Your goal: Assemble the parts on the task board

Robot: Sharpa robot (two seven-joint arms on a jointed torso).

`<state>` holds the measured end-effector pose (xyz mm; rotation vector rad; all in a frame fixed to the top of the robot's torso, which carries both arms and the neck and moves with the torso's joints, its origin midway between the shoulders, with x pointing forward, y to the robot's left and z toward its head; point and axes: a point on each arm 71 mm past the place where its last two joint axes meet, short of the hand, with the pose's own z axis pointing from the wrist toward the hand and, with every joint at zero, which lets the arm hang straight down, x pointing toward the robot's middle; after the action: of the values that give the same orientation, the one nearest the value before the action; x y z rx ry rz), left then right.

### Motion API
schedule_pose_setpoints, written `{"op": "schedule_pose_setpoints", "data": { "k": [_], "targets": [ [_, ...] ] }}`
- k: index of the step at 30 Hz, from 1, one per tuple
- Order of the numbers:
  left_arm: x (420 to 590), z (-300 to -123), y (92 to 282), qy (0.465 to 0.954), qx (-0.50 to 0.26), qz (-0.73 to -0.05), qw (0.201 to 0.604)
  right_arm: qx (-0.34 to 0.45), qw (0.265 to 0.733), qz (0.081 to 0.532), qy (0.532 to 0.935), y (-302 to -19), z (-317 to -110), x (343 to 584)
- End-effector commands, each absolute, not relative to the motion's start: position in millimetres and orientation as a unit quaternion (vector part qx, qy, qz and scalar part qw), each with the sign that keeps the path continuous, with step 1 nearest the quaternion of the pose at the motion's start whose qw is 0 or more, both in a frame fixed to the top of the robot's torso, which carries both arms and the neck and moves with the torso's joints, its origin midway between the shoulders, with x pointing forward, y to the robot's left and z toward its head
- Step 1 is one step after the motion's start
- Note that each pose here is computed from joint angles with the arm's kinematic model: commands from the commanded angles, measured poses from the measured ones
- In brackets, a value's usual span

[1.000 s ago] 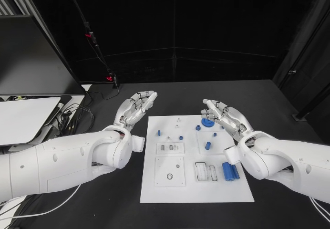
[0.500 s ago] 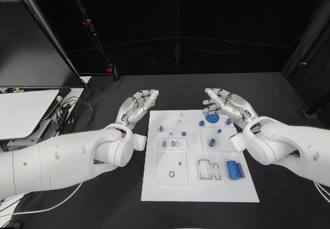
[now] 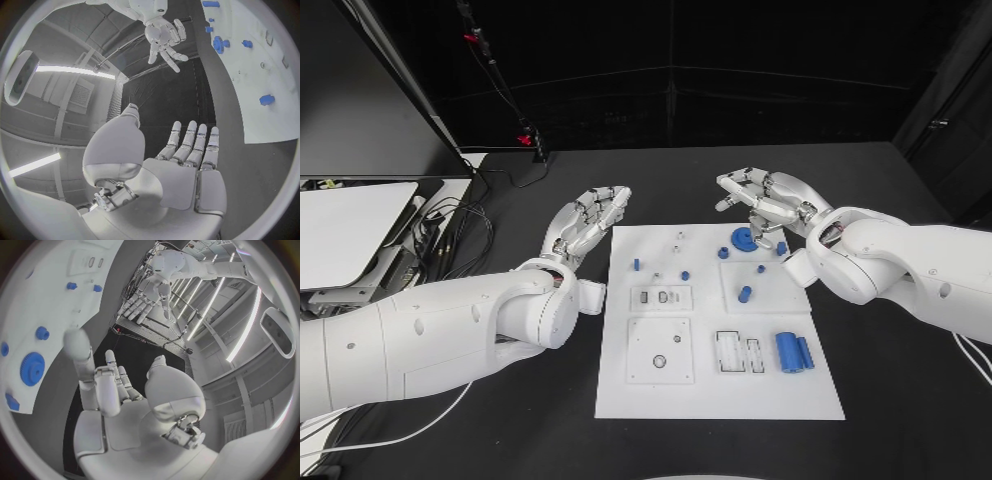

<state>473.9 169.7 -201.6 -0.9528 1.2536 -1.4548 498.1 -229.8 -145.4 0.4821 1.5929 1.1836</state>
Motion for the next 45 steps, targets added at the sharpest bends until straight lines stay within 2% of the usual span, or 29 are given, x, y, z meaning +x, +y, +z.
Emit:
{"op": "schedule_pose_setpoints", "data": {
  "k": [1,5,12,17,27,37,45],
  "targets": [
    [466.2,-178.1,169.4,0.404,-0.298,-0.682,0.532,0.163,0.528,0.482,0.68,-230.2,-145.2,503.2],
    [466.5,-178.8,168.4,0.406,-0.298,-0.683,0.53,0.131,0.551,0.46,0.684,-232.0,-145.5,509.2],
    [467.0,-179.5,167.3,0.407,-0.298,-0.684,0.527,0.003,0.619,0.349,0.704,-227.1,-148.0,513.4],
    [467.4,-180.0,168.5,0.407,-0.299,-0.683,0.528,-0.05,0.64,0.295,0.708,-222.9,-150.3,516.4],
    [467.5,-183.6,169.8,0.412,-0.299,-0.68,0.528,-0.111,0.638,0.228,0.727,-219.2,-158.3,521.0],
    [467.6,-184.2,170.7,0.413,-0.3,-0.679,0.528,-0.132,0.633,0.181,0.741,-217.4,-164.7,523.9],
    [467.7,-184.2,171.7,0.413,-0.3,-0.678,0.529,-0.136,0.622,0.164,0.754,-211.5,-170.8,526.9]
  ]
}}
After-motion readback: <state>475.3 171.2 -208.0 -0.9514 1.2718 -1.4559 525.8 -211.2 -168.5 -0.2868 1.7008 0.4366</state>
